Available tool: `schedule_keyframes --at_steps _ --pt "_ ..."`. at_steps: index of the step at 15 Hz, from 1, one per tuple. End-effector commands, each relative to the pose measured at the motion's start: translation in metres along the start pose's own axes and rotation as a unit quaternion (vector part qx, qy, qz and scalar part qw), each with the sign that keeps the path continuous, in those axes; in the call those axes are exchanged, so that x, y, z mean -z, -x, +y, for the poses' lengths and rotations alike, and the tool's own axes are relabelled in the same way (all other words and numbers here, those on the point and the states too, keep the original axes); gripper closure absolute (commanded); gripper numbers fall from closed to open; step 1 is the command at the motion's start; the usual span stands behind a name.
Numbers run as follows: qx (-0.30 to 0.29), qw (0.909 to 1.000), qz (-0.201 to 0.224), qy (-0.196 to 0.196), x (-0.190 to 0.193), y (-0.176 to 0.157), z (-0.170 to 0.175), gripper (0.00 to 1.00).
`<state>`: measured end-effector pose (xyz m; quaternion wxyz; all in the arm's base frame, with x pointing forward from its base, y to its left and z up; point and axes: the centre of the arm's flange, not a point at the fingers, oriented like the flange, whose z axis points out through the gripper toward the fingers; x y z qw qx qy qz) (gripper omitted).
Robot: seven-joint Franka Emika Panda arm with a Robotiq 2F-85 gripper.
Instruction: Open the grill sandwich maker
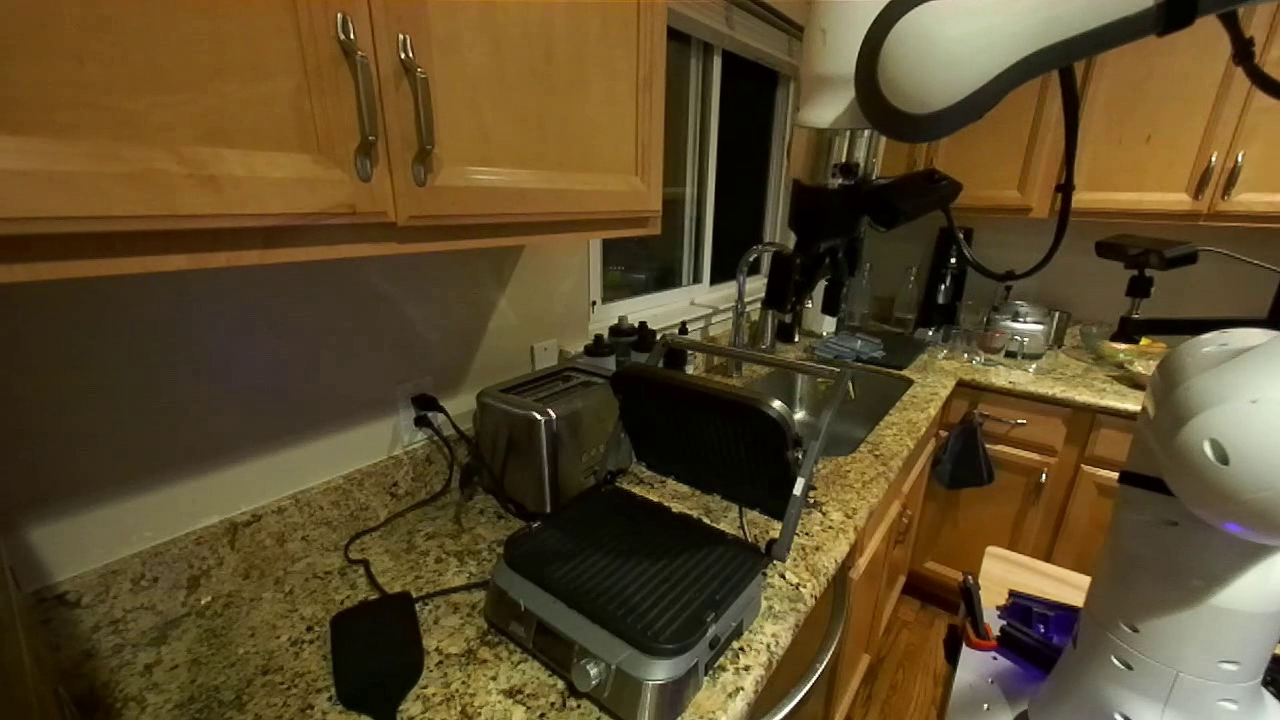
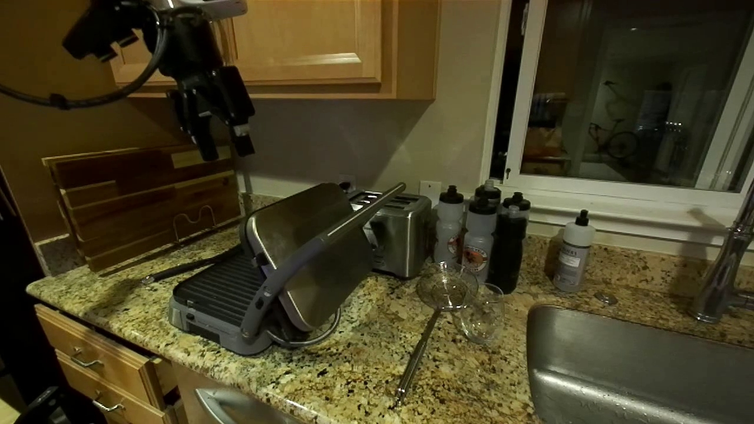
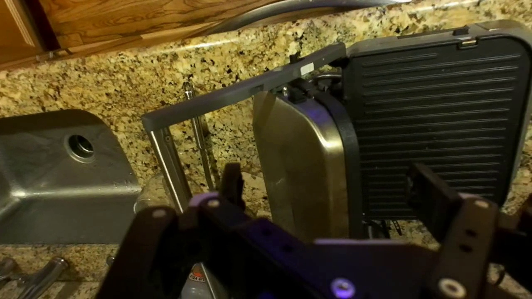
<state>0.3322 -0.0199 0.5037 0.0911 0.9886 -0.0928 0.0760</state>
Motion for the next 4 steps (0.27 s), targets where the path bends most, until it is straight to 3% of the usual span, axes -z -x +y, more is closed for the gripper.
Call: schedule_keyframes --at_steps 1,4 --pt "-0.002 1.0000 0.001 0.002 0.0004 0.0011 -0.0036 0.00" --pt "-0.002 1.0000 -0.001 0.007 -0.0025 0.0033 -0.0097 0.00"
